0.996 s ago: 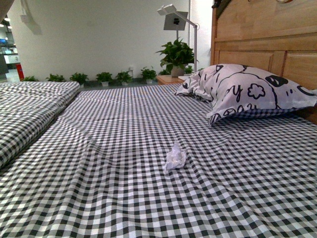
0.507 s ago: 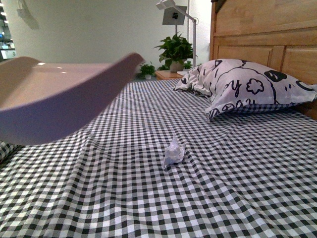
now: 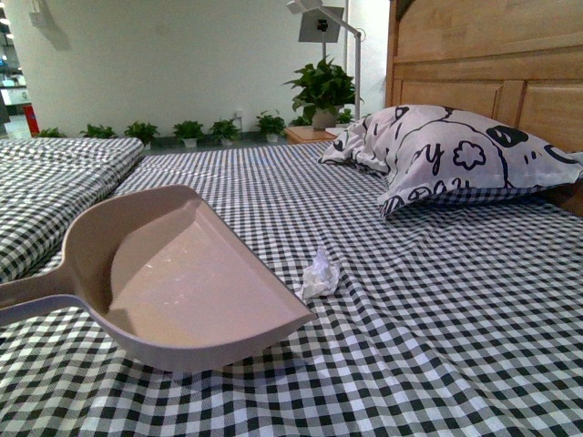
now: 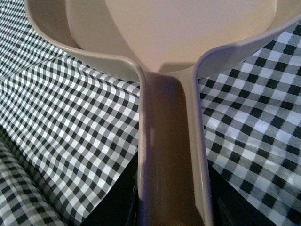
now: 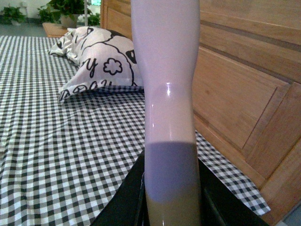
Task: Clean up trash
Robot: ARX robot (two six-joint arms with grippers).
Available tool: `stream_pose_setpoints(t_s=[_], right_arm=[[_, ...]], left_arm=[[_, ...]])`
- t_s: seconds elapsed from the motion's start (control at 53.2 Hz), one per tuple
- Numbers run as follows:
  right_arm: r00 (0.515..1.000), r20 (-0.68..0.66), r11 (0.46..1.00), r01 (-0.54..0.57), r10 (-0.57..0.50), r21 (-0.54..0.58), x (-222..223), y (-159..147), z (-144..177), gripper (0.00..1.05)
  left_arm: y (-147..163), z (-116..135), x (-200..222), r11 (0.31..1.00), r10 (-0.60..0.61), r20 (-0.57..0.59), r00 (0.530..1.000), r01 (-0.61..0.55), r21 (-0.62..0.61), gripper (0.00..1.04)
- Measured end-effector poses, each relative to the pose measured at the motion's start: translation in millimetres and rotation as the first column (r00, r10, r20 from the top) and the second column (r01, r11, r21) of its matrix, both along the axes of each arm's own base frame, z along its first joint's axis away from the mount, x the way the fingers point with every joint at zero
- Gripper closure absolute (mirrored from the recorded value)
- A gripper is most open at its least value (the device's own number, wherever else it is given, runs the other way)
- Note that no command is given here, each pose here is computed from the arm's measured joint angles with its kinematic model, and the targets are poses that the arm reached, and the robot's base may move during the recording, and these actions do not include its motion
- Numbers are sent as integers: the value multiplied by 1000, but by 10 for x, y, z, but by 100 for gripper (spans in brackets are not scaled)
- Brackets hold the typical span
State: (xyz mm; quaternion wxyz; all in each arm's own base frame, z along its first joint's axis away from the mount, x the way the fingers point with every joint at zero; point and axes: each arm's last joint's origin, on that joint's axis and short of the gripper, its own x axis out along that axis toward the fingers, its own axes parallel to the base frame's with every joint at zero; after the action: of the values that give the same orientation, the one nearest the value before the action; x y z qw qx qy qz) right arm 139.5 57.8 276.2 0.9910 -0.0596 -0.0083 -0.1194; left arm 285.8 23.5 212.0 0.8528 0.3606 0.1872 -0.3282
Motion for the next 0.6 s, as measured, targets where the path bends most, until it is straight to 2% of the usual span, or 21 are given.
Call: stream_pose_setpoints(t_s=[0.169,0.357,0.601], right_arm=[[1000,0,1000,0,0,0,0,0,0,84],[1000,0,1000,0,0,0,0,0,0,84],[1000,0,1000,0,0,0,0,0,0,84]], left_arm=[[-67,-47,242,999,-24,-41,999,23,-23,78],[-60,-143,424,998,4,-115,993,-12,-68,78],[-48,-360,493,999,35,-187,982,-41,-29,78]])
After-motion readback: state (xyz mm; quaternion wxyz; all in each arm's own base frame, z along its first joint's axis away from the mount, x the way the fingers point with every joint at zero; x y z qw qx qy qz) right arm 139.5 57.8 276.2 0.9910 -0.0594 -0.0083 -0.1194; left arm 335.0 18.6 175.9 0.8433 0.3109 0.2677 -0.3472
